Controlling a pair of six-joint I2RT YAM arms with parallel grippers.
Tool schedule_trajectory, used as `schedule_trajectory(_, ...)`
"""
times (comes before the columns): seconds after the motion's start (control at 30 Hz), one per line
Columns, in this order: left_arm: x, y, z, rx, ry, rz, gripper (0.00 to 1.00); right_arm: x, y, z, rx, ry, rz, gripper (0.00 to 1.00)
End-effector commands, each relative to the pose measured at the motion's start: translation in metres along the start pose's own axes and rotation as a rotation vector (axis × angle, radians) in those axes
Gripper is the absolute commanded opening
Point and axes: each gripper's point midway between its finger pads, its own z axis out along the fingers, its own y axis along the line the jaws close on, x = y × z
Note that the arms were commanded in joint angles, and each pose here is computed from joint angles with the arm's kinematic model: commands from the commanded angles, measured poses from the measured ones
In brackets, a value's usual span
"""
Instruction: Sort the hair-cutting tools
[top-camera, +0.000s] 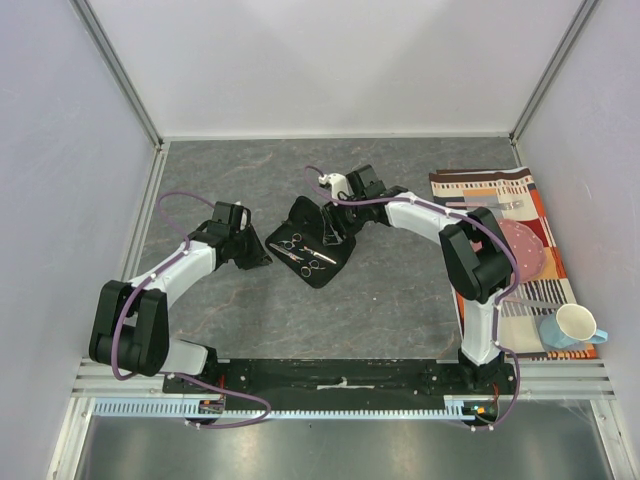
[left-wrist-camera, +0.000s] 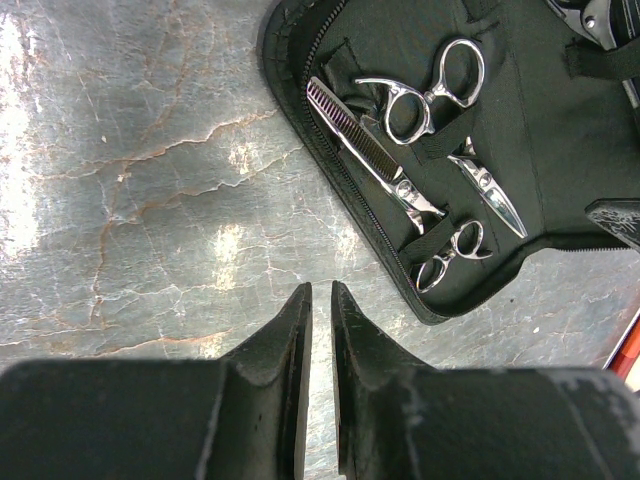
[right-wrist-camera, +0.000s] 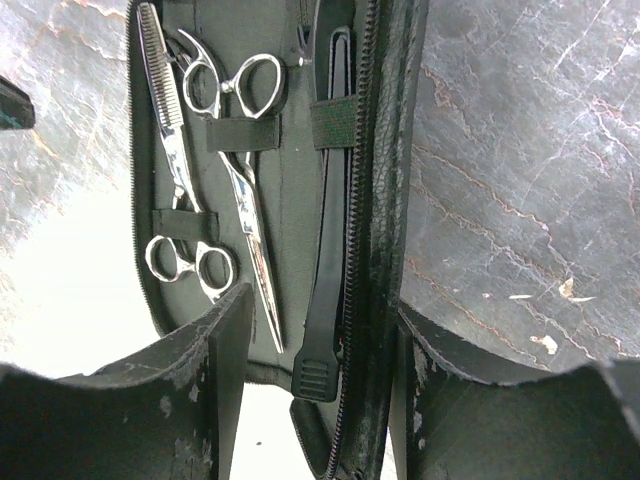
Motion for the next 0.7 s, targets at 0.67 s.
schedule_trajectory(0.67,-0.006,-0.01,-0.004,0.047,-0.025,0.031,0.18,-0.034,0.045,-0.048,-0.084,-0.101,-0.033,0.59)
